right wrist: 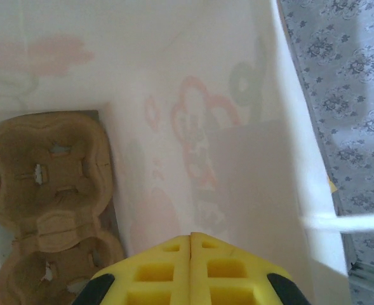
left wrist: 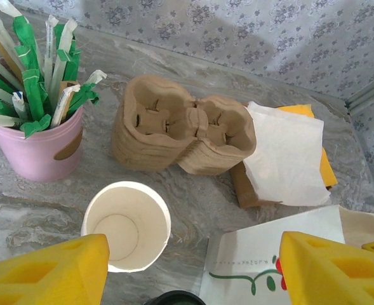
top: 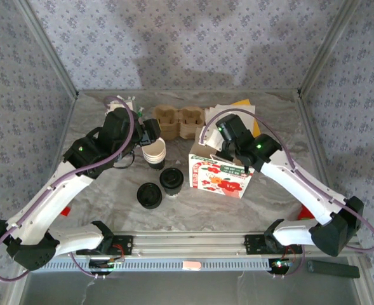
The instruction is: Pack the takeout coffee
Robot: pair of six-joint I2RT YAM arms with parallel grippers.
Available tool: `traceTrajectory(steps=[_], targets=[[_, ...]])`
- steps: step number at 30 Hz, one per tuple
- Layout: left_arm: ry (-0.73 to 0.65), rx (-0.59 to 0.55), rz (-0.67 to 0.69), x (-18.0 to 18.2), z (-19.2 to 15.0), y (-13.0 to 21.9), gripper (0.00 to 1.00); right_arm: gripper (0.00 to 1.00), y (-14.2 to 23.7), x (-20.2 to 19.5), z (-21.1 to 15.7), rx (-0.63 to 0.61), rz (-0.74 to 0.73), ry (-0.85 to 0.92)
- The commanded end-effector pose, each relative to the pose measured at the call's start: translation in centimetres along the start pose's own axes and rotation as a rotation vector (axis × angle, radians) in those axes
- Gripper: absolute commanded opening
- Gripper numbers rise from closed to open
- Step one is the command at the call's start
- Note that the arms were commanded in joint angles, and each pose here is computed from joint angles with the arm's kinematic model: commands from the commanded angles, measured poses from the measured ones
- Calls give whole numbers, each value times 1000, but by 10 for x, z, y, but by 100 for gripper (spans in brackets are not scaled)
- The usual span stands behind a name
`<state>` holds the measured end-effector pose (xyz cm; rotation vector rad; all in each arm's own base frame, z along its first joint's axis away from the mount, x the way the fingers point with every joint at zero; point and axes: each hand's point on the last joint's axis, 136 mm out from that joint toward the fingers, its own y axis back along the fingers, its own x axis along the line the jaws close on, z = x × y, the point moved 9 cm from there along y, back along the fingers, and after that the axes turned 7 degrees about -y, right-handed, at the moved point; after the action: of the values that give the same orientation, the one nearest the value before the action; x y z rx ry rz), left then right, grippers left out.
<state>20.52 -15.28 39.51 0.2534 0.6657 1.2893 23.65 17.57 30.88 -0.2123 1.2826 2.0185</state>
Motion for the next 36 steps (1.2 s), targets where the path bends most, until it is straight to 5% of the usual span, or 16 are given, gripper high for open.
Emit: traceTrajectory(steps=[1,22,36], targets=[[17,-35,-10,-1,8,13,71,1,-7,3,-3,16,23,-26],[18,-34,-8,-1,6,10,72,0,-32,20,-31,212,201,-60],[19,-37,-4,2,3,12,72,0,-64,25,-43,279,147,-78]])
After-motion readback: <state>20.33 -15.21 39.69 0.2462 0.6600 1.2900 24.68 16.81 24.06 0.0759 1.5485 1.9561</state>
